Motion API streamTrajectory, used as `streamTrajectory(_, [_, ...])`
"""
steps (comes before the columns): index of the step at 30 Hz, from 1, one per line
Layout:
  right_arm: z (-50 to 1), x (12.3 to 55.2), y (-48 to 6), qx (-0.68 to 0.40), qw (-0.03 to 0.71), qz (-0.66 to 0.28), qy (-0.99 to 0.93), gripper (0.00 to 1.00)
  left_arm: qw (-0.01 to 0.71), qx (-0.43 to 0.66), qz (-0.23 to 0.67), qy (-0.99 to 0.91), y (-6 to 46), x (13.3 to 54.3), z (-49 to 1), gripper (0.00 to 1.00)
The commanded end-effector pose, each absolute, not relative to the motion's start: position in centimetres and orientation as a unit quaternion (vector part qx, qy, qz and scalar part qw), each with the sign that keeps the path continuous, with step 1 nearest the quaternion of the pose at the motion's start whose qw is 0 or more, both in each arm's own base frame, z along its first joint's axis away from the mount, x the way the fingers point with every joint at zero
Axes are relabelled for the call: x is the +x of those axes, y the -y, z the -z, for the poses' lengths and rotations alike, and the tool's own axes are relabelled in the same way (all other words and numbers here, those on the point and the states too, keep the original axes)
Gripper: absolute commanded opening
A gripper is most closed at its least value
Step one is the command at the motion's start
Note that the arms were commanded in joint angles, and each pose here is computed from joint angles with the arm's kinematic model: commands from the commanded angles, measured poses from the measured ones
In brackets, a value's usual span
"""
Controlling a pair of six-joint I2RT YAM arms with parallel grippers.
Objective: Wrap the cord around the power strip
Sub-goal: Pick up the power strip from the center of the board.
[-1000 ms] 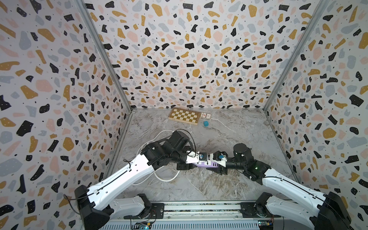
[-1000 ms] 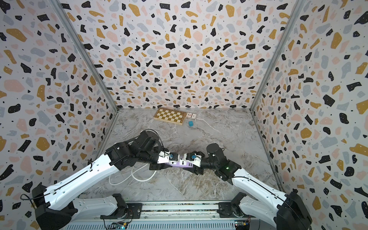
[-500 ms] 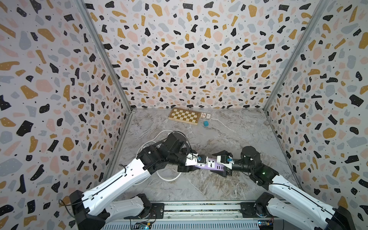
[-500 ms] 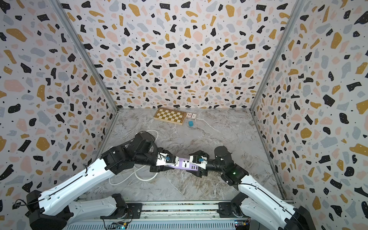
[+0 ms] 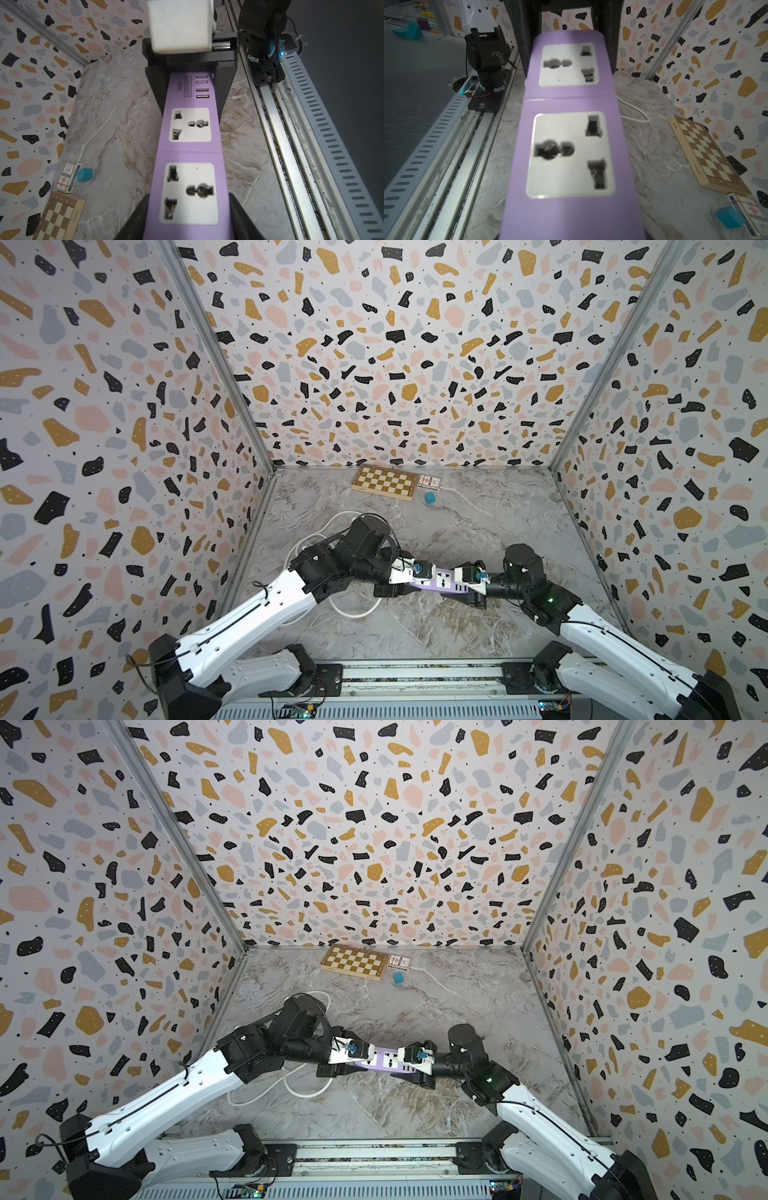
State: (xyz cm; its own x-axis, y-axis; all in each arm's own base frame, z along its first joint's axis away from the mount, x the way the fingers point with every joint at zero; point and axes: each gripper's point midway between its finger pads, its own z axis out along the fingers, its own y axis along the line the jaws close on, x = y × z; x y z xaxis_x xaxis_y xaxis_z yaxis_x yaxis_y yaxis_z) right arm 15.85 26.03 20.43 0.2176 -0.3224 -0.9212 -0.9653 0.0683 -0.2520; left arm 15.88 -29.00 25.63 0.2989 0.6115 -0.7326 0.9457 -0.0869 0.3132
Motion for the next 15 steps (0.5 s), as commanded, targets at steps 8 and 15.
streamTrajectory(8, [-21.2, 17.9, -26.0, -0.564, 0.508, -0.319, -0.567, 0.19, 0.467, 0.630, 0.195, -0.589, 29.6, 20.0, -28.1, 0.76])
streamTrajectory(15, [-22.7, 19.8, -24.6, -0.519, 0.544, -0.311, -0.581, 0.14, 0.523, 0.519, 0.210, -0.642, 24.5, 22.2, -30.5, 0.99])
